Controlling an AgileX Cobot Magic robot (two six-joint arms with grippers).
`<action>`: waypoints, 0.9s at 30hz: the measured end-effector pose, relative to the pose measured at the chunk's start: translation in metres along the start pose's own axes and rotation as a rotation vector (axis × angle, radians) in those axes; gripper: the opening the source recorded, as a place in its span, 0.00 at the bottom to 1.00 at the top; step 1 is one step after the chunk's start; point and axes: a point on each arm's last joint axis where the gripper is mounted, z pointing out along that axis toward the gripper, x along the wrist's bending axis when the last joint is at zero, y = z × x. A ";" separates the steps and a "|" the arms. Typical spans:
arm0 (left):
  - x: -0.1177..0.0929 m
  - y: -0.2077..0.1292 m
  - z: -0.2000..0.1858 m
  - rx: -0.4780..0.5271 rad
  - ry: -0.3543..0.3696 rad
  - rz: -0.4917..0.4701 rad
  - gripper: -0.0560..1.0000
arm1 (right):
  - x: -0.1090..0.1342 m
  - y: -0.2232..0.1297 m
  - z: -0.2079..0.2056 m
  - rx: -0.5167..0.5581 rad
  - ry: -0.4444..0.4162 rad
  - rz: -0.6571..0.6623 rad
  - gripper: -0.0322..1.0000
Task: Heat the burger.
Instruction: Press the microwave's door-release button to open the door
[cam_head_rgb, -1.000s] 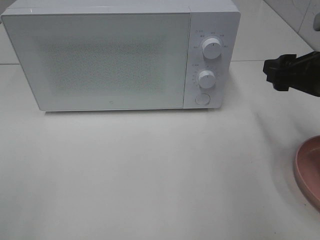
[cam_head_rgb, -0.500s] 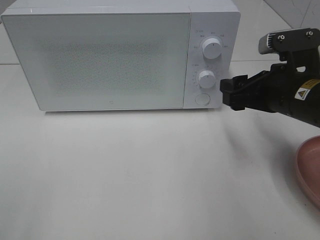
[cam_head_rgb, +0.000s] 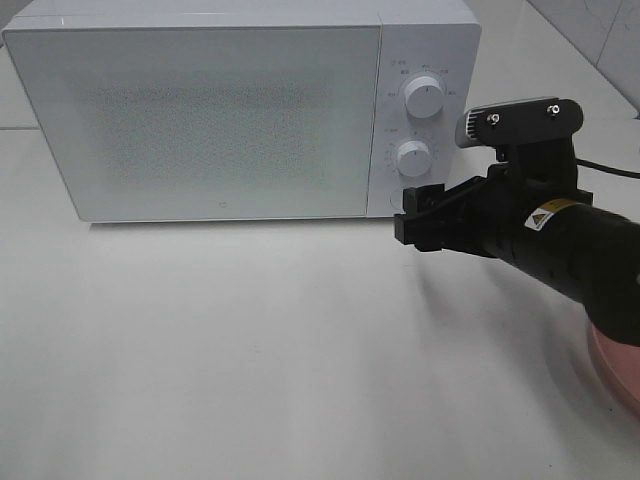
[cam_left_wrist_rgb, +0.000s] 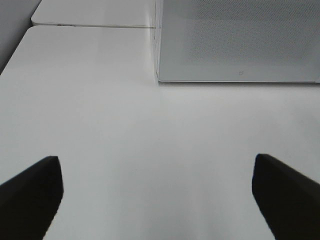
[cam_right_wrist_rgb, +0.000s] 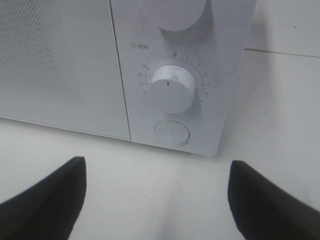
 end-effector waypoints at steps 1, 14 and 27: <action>0.000 0.000 0.000 0.000 0.000 0.000 0.97 | 0.002 -0.002 0.000 -0.015 -0.038 -0.007 0.74; 0.000 0.000 0.000 0.000 0.000 0.000 0.97 | 0.005 -0.003 -0.004 -0.065 -0.167 0.009 0.74; 0.000 0.000 0.000 0.000 0.000 0.000 0.97 | 0.005 -0.003 -0.004 -0.080 -0.160 0.199 0.73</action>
